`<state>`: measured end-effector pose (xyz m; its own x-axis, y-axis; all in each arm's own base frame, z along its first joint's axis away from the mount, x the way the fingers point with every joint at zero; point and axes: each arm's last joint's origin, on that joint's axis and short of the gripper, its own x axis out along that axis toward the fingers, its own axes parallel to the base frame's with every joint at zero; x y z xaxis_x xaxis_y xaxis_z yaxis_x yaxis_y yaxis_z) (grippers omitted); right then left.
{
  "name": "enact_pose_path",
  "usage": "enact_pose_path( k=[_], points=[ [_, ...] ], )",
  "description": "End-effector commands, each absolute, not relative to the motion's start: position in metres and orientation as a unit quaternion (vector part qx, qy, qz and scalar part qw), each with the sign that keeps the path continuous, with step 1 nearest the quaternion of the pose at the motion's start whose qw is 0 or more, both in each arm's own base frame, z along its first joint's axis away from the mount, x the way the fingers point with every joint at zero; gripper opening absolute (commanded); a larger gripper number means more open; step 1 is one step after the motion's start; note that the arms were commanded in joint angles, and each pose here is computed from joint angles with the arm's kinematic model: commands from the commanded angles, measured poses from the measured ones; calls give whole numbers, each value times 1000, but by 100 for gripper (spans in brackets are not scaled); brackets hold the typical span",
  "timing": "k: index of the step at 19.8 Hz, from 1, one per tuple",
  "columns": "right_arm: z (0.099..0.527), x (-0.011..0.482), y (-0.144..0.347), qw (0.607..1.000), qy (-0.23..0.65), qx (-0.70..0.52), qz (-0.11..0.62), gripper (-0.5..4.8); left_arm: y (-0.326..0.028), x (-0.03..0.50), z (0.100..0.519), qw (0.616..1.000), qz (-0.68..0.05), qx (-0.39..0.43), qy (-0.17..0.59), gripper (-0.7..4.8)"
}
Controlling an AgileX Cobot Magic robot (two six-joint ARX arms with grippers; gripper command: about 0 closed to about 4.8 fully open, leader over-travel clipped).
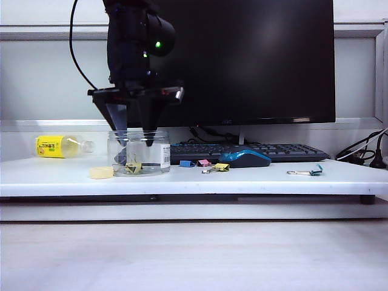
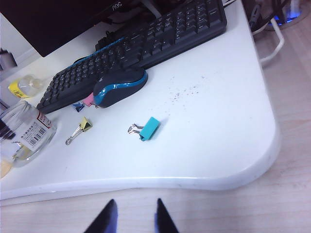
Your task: Take the clips out of the round transparent plastic box and place them on the table.
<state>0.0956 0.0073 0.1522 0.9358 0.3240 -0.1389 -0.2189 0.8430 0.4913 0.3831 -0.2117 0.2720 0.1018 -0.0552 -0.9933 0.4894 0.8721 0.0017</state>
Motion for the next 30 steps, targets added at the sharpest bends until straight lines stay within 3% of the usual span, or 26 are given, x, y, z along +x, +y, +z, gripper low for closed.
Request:
enact_pose_path(
  k=[1,5,8,18,29,30],
  points=[
    [154,96,7,955,103,239,143,107,-211,381,272,717,-196,176,645,273],
    [154,96,7,955,103,239,143,107,-210,382,272,717,-195,175,646,268],
    [154,96,7,955,103,239,143,107,-211,383,269,715,-194,176,648,214],
    [154,96,7,955,103,239,143,107,-213,392,242,694,-188,179,672,243],
    [154,96,7,957,102,230,143,107,-214,396,226,682,-183,185,684,235],
    [154,96,7,957,103,230,143,107,-214,397,225,681,-181,186,685,209]
  ],
)
